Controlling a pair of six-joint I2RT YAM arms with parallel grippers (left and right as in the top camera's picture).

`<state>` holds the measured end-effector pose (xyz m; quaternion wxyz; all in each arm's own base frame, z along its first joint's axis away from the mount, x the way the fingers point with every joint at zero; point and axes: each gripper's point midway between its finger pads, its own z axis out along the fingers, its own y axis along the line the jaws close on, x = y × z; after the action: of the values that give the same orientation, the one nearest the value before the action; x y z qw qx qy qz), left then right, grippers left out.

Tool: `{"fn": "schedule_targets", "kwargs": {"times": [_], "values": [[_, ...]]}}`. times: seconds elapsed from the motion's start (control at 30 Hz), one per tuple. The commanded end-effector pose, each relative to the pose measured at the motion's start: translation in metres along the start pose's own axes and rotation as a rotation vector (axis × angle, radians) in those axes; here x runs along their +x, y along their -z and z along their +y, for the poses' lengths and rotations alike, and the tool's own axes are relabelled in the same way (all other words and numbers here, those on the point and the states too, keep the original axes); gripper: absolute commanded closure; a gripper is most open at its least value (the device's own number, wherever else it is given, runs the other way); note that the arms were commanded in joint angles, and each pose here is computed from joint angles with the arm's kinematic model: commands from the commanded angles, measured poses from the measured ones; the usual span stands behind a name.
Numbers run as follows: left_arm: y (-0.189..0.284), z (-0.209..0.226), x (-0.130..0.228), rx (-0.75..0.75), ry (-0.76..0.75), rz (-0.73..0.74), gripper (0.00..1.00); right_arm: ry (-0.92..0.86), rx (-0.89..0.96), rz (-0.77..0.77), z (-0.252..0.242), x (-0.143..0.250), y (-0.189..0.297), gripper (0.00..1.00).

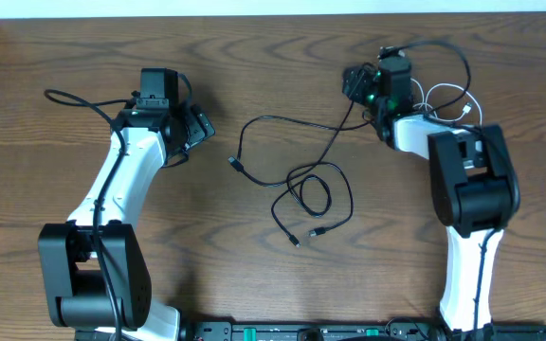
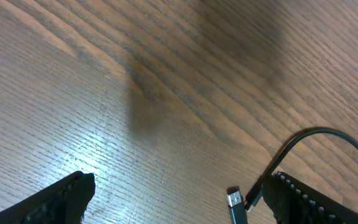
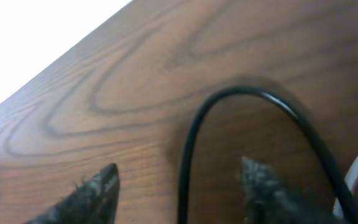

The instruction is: Untangle cables

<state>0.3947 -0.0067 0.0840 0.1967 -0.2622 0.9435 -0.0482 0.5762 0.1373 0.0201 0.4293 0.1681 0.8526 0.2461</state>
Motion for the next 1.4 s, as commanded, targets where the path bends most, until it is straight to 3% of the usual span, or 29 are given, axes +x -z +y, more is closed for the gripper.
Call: {"fn": "schedule_targets", "kwargs": {"times": [0.0,0.07,0.1,0.33,0.57,0.83,0.93,1.03,1.2,1.37], "values": [[-0.003,0.001,0.001,0.0,0.005,0.009,0.09,-0.014,0.074,0.025,-0.023,0.025,-0.012,0.63],[-0.003,0.001,0.001,0.0,0.005,0.009,0.09,-0.015,0.07,0.033,-0.023,0.028,-0.013,0.92],[-0.003,0.001,0.001,0.0,0.005,0.009,0.09,-0.014,0.058,0.028,-0.021,0.026,-0.013,0.99],[-0.003,0.001,0.001,0.0,0.005,0.009,0.09,0.024,-0.211,-0.131,0.057,-0.043,0.016,0.99],[-0.003,0.001,0.001,0.0,0.005,0.008,0.09,0.18,-0.396,-0.423,0.149,-0.147,0.112,0.99],[-0.003,0.001,0.001,0.0,0.005,0.008,0.09,0.415,-0.403,-0.824,0.2,-0.241,0.24,0.99],[-0.003,0.001,0.001,0.0,0.005,0.008,0.09,0.46,-0.306,-0.904,0.188,-0.263,0.264,0.99],[-0.003,0.001,0.001,0.0,0.005,0.008,0.09,0.441,-0.226,-0.876,0.161,-0.275,0.265,0.99],[-0.003,0.001,0.001,0.0,0.005,0.008,0.09,0.266,-0.075,-0.667,0.085,-0.269,0.233,0.99],[-0.003,0.001,0.001,0.0,0.005,0.008,0.09,-0.001,0.108,-0.422,0.002,-0.234,0.214,0.99]]}}
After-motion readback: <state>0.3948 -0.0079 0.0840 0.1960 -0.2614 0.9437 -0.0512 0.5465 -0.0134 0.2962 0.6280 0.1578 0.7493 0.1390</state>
